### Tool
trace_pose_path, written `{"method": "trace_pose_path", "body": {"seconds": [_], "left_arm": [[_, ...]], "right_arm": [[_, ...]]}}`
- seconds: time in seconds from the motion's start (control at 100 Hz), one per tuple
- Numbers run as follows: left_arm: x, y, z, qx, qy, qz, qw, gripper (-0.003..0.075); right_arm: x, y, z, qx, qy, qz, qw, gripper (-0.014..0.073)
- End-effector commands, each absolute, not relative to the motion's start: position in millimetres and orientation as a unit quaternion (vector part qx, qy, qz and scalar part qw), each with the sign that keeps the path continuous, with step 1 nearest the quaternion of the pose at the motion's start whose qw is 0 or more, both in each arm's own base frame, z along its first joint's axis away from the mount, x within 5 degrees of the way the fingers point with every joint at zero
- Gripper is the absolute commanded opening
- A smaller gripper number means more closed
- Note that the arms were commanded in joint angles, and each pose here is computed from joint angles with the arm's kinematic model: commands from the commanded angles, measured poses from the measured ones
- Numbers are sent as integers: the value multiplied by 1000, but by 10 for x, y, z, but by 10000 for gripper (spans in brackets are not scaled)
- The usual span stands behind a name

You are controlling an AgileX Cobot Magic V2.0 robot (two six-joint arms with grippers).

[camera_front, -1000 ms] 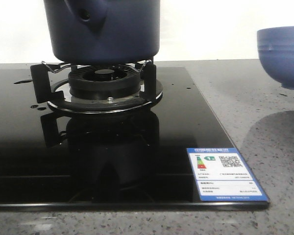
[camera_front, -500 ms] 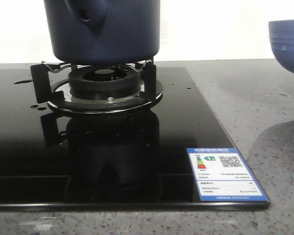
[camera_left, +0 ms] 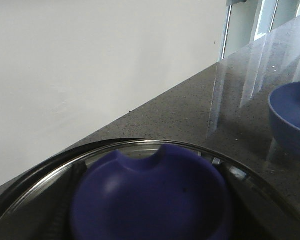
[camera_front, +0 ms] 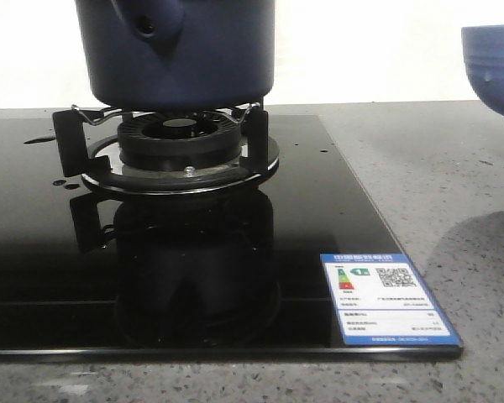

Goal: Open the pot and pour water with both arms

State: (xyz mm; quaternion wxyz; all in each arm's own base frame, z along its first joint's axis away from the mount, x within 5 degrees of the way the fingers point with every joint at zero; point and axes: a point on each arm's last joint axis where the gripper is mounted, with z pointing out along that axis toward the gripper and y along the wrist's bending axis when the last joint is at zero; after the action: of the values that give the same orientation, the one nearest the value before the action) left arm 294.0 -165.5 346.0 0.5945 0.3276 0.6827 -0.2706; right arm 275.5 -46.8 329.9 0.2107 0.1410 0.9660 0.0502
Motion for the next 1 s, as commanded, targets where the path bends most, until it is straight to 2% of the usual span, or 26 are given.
{"method": "trace_pose_path", "body": {"seconds": [0.0,0.28,0.51,0.8,0.87,0.99], "left_arm": [[2868,-1673,3729,320,647,-298,625,240],[2921,-1650,3820,310,646,-282,638,240],[3032,-1696,3688,309,659,-283,624,240],[3053,-1714,3669,312,658,-287,622,247],[3051,-1715,3670,313,658,-288,622,283],[3051,-1715,3670,313,658,-288,622,435]], "right_arm": [[2726,-486,3491,141,953,43,264,-41],[2739,-493,3499,140,951,40,272,-41],[2738,-494,3499,140,951,39,272,-41],[2741,-495,3500,140,951,39,274,-41],[2741,-495,3500,140,951,39,274,-41],[2741,-495,3500,140,951,39,274,-40]]}}
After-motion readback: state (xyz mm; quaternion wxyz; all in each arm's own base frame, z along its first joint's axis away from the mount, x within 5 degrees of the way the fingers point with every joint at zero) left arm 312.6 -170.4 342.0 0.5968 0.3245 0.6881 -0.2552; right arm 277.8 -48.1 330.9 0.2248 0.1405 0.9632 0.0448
